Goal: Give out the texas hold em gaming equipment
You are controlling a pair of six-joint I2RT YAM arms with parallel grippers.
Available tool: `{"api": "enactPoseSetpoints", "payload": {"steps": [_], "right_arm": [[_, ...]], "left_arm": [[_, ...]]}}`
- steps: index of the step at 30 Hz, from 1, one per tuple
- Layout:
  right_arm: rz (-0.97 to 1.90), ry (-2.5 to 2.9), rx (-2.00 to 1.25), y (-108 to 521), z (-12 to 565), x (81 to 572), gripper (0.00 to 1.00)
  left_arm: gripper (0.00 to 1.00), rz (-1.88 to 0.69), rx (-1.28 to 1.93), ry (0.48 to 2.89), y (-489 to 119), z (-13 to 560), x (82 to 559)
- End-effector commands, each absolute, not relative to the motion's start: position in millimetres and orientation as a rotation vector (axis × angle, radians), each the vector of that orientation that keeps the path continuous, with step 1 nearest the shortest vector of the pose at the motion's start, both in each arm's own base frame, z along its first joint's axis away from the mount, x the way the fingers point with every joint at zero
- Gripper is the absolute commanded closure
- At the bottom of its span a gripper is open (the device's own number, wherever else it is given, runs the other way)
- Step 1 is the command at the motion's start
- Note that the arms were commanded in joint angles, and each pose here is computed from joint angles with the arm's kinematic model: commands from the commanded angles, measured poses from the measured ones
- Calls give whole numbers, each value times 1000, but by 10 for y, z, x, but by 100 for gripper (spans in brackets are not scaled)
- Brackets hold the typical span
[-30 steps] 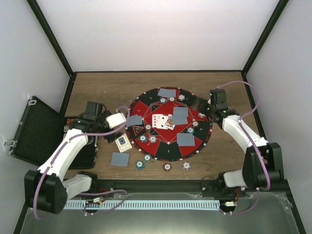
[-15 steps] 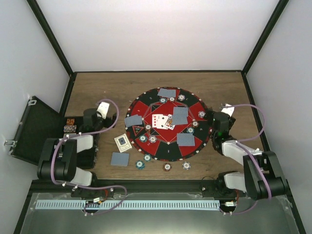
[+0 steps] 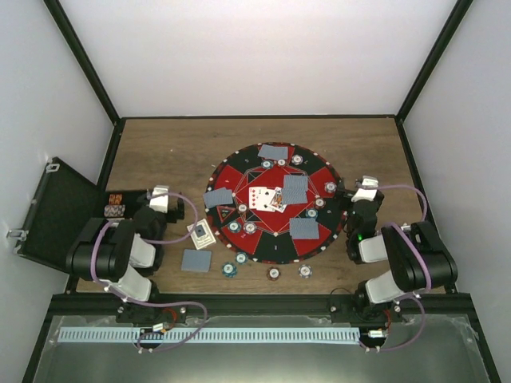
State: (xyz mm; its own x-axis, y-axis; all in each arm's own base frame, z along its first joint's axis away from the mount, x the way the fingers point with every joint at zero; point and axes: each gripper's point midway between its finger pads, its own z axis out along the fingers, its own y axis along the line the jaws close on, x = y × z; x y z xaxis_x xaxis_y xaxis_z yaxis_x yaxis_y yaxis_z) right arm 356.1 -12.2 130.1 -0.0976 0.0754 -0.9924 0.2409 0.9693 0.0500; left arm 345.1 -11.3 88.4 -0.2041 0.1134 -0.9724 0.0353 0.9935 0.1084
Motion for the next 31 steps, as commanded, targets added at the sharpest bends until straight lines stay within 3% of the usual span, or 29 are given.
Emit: {"api": "enactPoseSetpoints", "payload": {"steps": [1,4,31], "right_arm": [[-54,1602,110,-13,1527,3772,0],[2,1591,103,-16,1504,3783,0],[-1,1598,100,-11,1477,3762,0]], "left_arm": [[0,98,-8,1604,7,1439,3784],[0,61,-47,1683,102,1329,3894],[0,67,-59,1669,122,1357,3885]]}}
